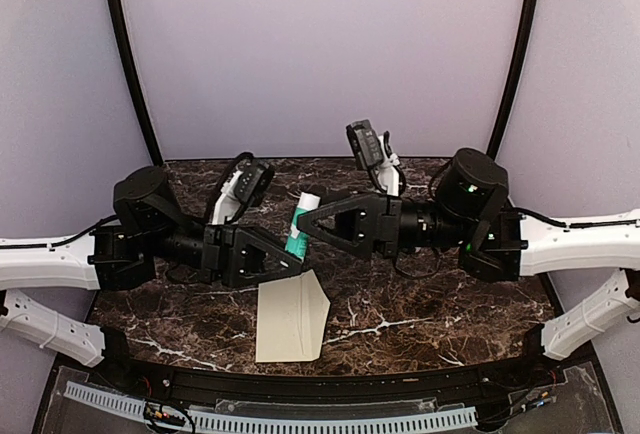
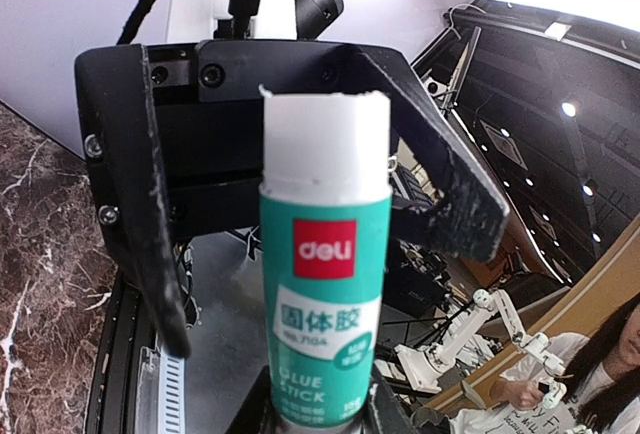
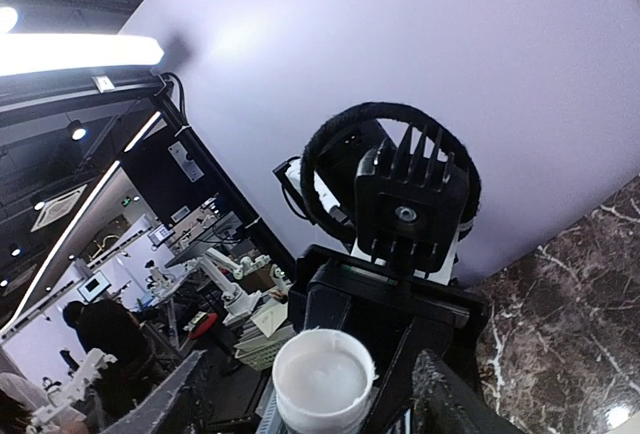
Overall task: Place the letter into the envelope and seal it
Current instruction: Unscrew the solid glue.
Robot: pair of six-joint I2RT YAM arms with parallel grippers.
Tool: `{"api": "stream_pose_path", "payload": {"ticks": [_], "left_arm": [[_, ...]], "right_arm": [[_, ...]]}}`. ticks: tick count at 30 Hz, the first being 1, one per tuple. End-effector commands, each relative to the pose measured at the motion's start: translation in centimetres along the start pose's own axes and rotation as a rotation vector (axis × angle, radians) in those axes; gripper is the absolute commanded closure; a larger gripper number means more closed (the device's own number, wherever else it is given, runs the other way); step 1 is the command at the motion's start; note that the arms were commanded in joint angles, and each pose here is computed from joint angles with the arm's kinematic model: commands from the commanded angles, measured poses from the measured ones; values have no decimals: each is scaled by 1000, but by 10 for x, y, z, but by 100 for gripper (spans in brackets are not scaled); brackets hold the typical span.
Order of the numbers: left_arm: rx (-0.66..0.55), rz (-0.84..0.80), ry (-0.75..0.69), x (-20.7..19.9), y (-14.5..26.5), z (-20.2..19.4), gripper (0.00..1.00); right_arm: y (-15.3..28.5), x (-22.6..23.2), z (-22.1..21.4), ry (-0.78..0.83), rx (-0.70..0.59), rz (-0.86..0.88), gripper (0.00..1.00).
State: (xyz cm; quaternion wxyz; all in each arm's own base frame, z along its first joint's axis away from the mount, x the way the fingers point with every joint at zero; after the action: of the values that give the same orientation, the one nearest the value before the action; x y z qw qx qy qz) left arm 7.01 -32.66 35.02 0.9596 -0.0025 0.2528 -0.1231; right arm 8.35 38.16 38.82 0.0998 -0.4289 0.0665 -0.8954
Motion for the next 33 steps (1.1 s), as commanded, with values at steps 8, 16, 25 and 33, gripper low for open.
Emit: {"api": "stream_pose_path", "payload": {"ticks": [8, 16, 25, 33], "left_arm": [[-18, -9, -44, -6, -1, 8, 100], [-54, 333, -77, 24, 24, 9, 100], [73, 660, -30, 71, 37, -9, 100], [160, 919, 51, 111, 46, -26, 100]], "right_arm": [[-5, 24, 8, 38, -12, 105, 90], [-10, -14, 12, -10, -59, -191, 100], [-24, -72, 16, -102, -108, -629, 100], [-37, -125, 3, -164, -123, -974, 100]]}}
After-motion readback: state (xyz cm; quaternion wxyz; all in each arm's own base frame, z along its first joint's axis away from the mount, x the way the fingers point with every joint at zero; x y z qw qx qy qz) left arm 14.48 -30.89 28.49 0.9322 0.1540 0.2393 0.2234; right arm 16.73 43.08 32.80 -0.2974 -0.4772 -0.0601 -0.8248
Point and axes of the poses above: each gripper's point midway between its finger pads, its own y axis back along the fingers, its own x axis along the line the jaws close on, z = x × y, the point moved 4 cm from there along y, back along the fingers, and after that the axes turned 14 degrees about -y, right-handed, at the moved point
